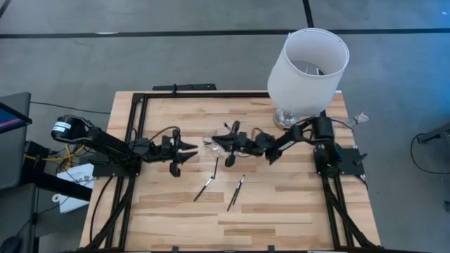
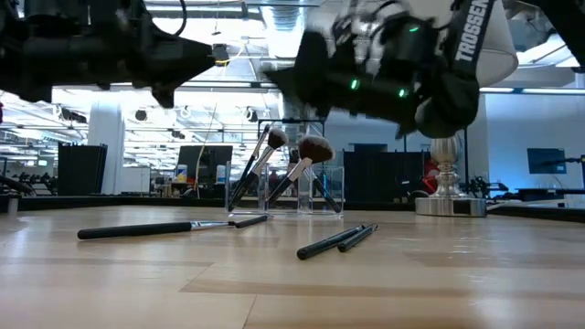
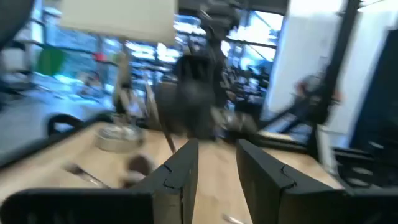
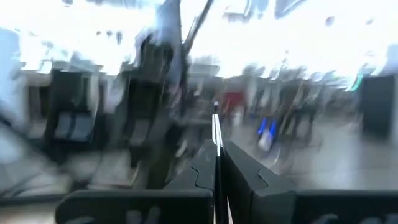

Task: Pick & Place Makeup Supplies
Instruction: Put the black makeup brush into the transparent organizer

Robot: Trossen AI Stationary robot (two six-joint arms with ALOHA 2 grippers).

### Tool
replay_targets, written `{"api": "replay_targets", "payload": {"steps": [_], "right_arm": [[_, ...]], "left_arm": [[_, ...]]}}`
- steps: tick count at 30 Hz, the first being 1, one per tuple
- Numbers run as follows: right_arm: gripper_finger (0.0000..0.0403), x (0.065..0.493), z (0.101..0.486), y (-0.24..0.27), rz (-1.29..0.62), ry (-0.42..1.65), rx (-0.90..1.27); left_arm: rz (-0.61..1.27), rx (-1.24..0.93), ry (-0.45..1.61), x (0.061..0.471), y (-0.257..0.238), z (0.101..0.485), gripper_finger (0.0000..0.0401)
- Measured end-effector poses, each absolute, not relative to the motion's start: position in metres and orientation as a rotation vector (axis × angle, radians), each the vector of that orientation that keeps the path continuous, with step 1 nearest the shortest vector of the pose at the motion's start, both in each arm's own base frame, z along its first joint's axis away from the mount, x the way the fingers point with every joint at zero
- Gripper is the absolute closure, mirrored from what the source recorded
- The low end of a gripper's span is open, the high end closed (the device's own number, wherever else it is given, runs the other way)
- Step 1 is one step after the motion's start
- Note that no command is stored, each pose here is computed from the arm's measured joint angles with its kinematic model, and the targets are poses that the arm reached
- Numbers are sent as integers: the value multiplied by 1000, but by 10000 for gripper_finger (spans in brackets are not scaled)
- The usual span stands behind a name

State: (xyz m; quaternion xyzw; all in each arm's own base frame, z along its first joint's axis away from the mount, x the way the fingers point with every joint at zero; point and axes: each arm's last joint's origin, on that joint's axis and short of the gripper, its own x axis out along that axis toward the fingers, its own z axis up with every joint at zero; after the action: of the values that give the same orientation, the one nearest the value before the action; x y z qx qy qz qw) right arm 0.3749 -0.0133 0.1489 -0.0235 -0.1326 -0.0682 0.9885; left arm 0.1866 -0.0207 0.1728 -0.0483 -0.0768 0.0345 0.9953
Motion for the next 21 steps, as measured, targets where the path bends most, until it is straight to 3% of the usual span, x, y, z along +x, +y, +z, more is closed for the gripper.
{"api": "replay_targets", "payload": {"steps": [3,10,21], "right_arm": [[396,386,157,-14,-108,-330,18],[396,398,186,-1,-4,-380,-80],[396,400,183,0,11,-314,-64]], "left_arm": [[112,-83,-186,192,-13,180,295],[103,-79,-216,197,-3,188,295],[-11,-64,-271,195,-5,194,295]]}}
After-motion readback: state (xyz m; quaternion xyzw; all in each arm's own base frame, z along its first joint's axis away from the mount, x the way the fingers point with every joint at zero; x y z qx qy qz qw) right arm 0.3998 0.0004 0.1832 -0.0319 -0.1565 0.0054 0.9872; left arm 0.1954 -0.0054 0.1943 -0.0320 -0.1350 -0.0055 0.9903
